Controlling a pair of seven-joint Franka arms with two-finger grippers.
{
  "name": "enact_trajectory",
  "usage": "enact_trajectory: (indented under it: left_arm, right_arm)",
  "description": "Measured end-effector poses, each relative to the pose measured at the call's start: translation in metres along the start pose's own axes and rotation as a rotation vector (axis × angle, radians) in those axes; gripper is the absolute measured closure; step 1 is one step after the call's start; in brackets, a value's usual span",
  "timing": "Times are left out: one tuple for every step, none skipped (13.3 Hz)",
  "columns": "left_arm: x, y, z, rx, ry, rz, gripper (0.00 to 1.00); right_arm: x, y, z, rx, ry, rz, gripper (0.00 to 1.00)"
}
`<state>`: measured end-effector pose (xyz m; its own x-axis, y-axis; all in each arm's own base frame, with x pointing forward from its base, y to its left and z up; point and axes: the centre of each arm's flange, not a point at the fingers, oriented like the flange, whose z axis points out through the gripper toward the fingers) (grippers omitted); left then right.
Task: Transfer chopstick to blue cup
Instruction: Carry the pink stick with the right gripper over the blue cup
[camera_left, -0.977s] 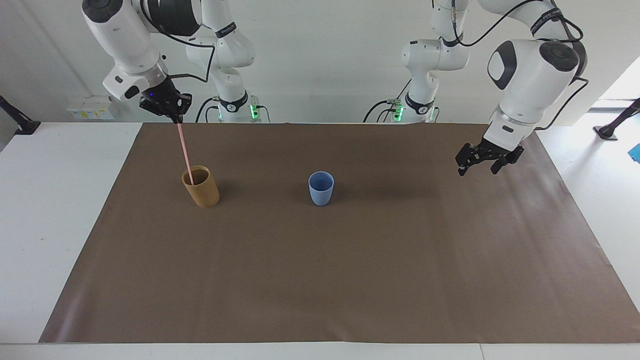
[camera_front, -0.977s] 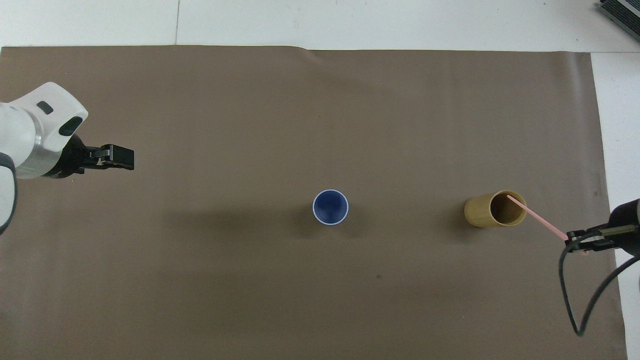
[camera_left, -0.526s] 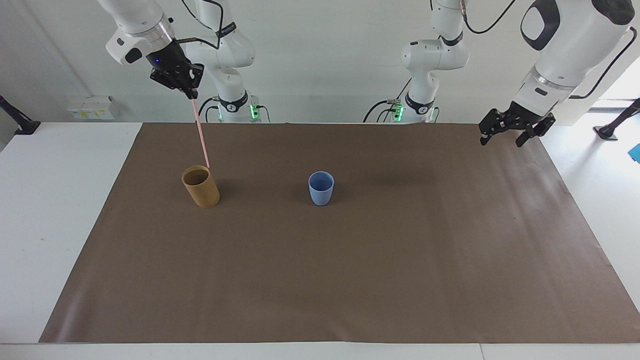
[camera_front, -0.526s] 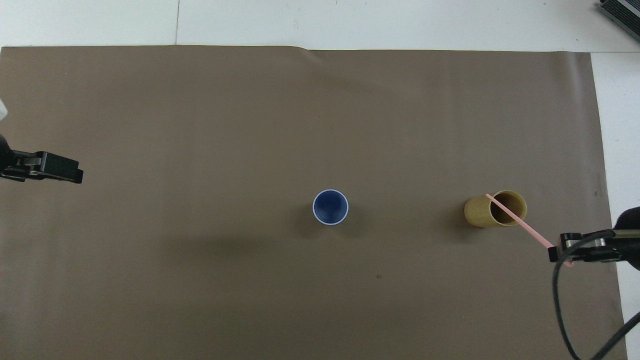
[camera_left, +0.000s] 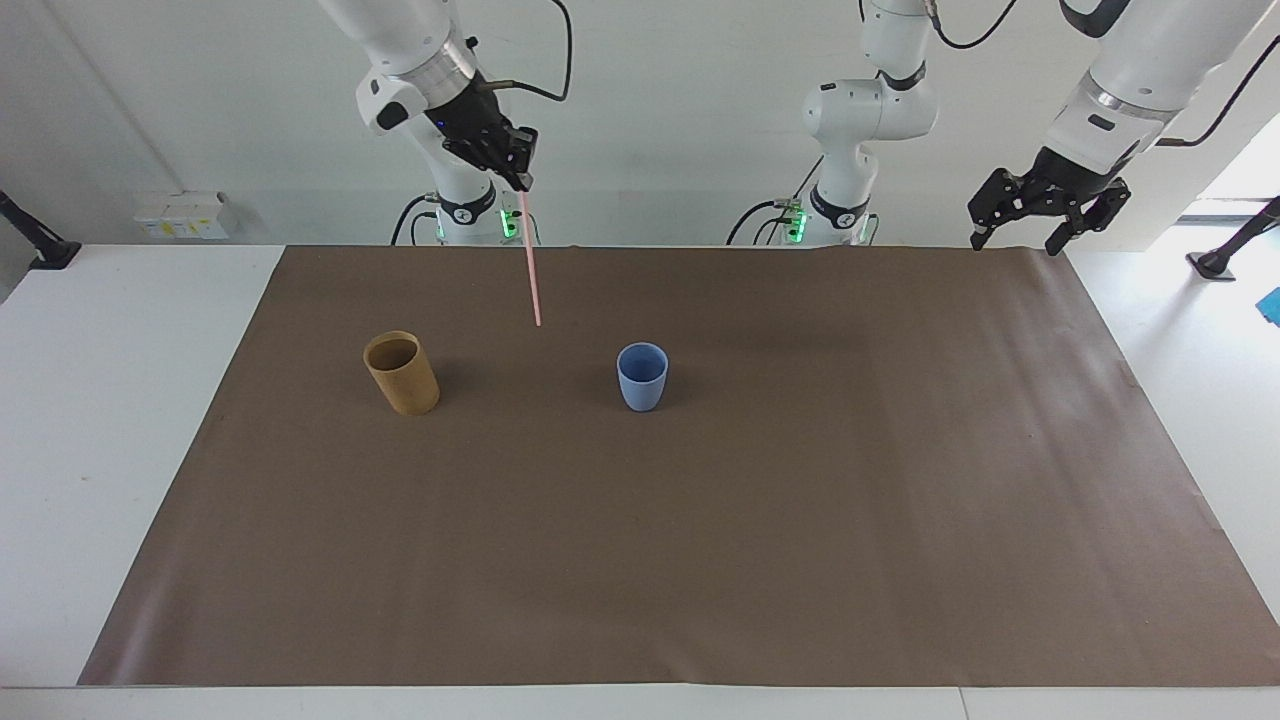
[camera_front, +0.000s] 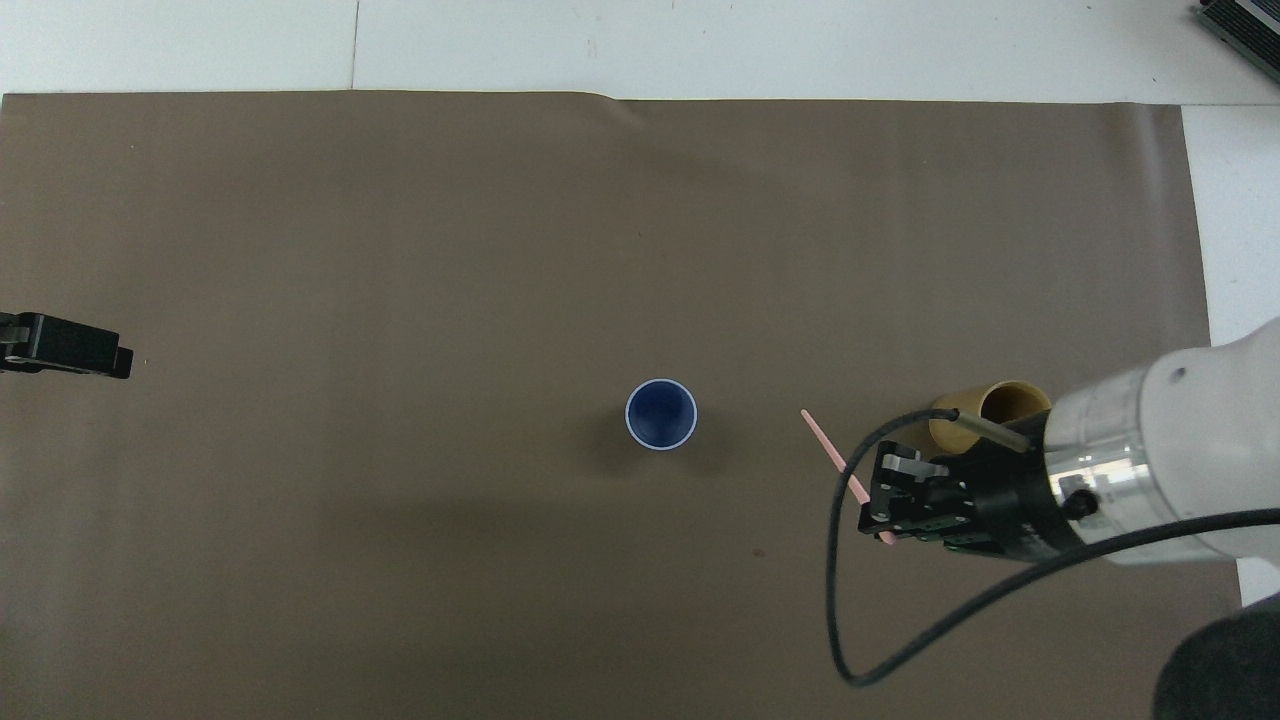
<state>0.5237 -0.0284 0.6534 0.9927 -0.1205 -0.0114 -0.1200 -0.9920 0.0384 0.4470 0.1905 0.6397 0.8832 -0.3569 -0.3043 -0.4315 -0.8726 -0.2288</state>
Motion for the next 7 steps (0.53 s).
enact_trajectory:
  left_arm:
    - [-0.001,0.0,0.001,0.0,-0.007,0.001,0.0]
    - [-0.003,0.001,0.002,-0.002,-0.024,0.002,0.0]
    - [-0.005,0.0,0.003,-0.003,-0.038,0.002,0.0]
    - [-0.005,0.0,0.003,-0.003,-0.044,0.001,0.0]
    - [-0.006,-0.001,0.003,-0.003,-0.047,0.0,0.0]
    - [-0.006,-0.001,0.003,-0.003,-0.046,0.0,0.0]
    - [-0.006,-0.001,0.003,-0.003,-0.046,0.0,0.0]
  right_arm:
    - [-0.006,-0.016,0.007,0.026,0.0,0.03,0.91]
    - [-0.007,-0.025,0.011,0.052,-0.011,0.063,0.91]
    - [-0.006,-0.032,0.016,0.07,-0.021,0.09,0.91]
    - [-0.006,-0.041,0.023,0.082,-0.027,0.114,0.91]
    - [-0.009,-0.053,0.034,0.086,-0.033,0.136,0.91]
    - [-0.012,-0.065,0.045,0.085,-0.042,0.154,0.91]
    - [-0.011,-0.072,0.055,0.085,-0.049,0.164,0.91]
